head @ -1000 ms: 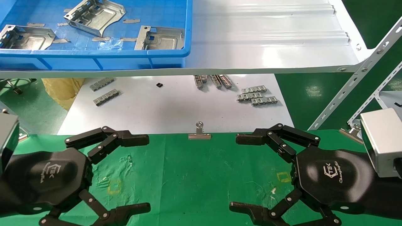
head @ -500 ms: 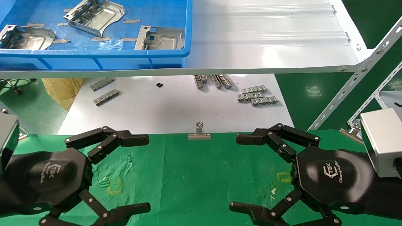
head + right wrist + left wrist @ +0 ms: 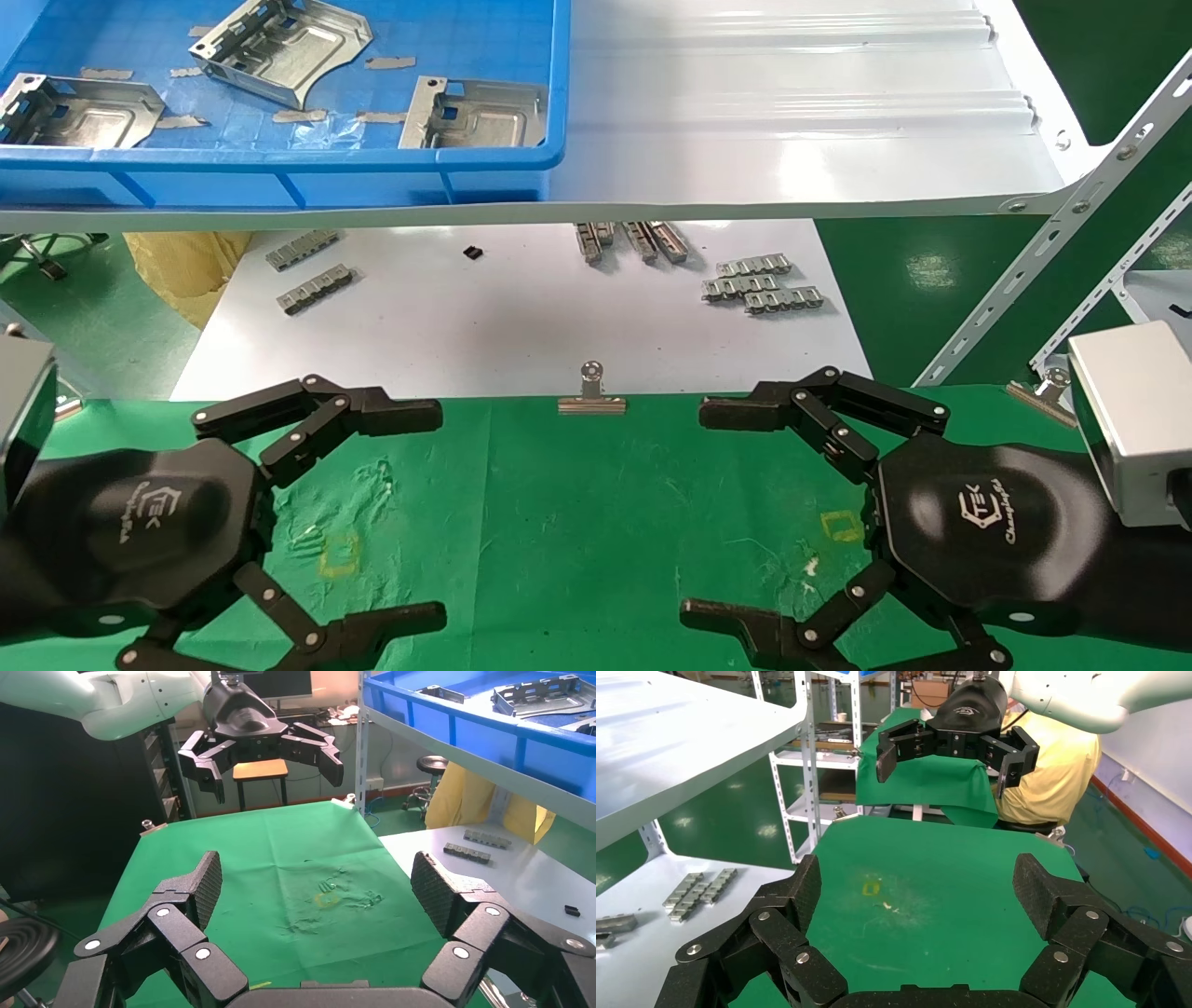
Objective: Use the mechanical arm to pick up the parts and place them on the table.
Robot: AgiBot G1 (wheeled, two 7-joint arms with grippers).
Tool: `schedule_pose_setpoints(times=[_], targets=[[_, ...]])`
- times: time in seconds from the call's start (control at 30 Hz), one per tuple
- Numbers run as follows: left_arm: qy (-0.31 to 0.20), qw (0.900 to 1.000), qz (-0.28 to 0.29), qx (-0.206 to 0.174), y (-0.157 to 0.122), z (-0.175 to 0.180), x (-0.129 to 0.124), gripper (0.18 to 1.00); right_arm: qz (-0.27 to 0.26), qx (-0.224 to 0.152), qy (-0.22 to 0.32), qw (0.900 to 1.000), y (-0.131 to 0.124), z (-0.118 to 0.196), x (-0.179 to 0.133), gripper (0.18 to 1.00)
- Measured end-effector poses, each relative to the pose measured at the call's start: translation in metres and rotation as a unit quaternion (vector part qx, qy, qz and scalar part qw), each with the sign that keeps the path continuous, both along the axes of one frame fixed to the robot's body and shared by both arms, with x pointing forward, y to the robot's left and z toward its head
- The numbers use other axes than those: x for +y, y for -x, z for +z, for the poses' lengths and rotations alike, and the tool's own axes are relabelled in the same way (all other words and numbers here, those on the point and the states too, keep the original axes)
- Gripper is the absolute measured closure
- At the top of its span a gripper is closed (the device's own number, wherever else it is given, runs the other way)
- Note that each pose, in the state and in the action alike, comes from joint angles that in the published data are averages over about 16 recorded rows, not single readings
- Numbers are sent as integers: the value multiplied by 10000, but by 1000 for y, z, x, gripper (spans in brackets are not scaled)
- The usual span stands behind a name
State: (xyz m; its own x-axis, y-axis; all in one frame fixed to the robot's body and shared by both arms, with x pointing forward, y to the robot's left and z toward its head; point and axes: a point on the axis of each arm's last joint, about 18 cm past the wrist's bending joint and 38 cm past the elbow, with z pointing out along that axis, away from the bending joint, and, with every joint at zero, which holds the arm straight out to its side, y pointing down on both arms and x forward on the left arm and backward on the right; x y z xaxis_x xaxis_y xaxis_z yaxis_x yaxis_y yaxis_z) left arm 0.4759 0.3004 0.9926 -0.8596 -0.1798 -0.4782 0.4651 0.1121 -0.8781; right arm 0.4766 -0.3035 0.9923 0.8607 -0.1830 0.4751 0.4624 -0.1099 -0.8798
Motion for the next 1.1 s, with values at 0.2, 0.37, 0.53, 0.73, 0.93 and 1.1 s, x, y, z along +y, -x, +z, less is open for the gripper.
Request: schedule_pose_setpoints(times=[0.2,0.37,0.53,0.73,0.93,1.1], targets=[[0,10000,0,0,0,0,0,183,0,0,0,10000,0,0,0,179],[0,10000,0,0,0,0,0,183,0,0,0,10000,0,0,0,179],[0,10000,0,0,0,0,0,183,0,0,0,10000,0,0,0,180],[0,10000,0,0,0,0,0,183,0,0,0,10000,0,0,0,189],[0,10000,0,0,0,0,0,183,0,0,0,10000,0,0,0,220],[0,10000,0,0,0,0,0,183,0,0,0,10000,0,0,0,266]])
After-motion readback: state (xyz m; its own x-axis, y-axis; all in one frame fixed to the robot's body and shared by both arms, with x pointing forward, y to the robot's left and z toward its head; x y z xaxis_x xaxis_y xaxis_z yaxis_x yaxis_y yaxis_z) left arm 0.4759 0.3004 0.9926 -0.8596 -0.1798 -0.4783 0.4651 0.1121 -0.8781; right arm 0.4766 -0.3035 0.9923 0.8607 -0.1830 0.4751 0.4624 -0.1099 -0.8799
